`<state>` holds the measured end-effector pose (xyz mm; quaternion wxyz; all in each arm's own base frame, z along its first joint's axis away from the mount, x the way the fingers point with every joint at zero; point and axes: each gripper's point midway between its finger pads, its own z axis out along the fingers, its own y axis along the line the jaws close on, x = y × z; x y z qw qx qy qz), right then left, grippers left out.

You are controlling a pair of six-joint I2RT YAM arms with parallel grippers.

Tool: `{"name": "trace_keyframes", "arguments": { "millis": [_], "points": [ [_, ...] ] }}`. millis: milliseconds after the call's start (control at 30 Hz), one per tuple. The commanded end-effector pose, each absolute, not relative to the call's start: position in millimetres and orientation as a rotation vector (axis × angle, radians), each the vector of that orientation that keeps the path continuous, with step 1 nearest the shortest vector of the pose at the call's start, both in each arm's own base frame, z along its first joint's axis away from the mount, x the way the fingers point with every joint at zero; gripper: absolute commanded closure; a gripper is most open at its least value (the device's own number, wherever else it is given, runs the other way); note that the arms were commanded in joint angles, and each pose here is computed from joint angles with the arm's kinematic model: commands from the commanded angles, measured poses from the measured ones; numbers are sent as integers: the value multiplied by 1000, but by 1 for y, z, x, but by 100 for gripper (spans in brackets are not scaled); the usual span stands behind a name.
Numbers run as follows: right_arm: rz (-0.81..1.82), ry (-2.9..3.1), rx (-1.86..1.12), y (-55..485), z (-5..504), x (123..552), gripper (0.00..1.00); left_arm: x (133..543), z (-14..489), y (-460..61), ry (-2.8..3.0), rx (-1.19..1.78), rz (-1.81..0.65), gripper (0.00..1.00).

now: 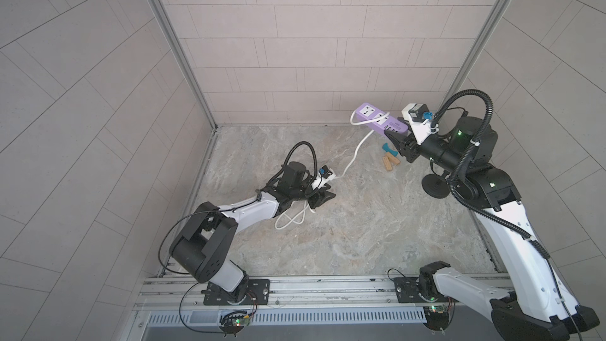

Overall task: Wrap the cord around the power strip
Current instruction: Place the power strip at the center of the board.

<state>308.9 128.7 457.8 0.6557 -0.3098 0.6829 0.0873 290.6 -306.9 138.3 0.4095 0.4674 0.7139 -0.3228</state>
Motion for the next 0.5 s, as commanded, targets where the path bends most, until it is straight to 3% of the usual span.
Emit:
{"name": "trace_keyframes", "arguments": {
  "millis": [0,467],
  "points": [
    [154,1408,-667,124,495,299,100,290,141,-296,1804,1171,-747,53],
    [190,1423,-625,125,478,311,100,276,115,-276,1977,1140,-717,44]
  ]
}}
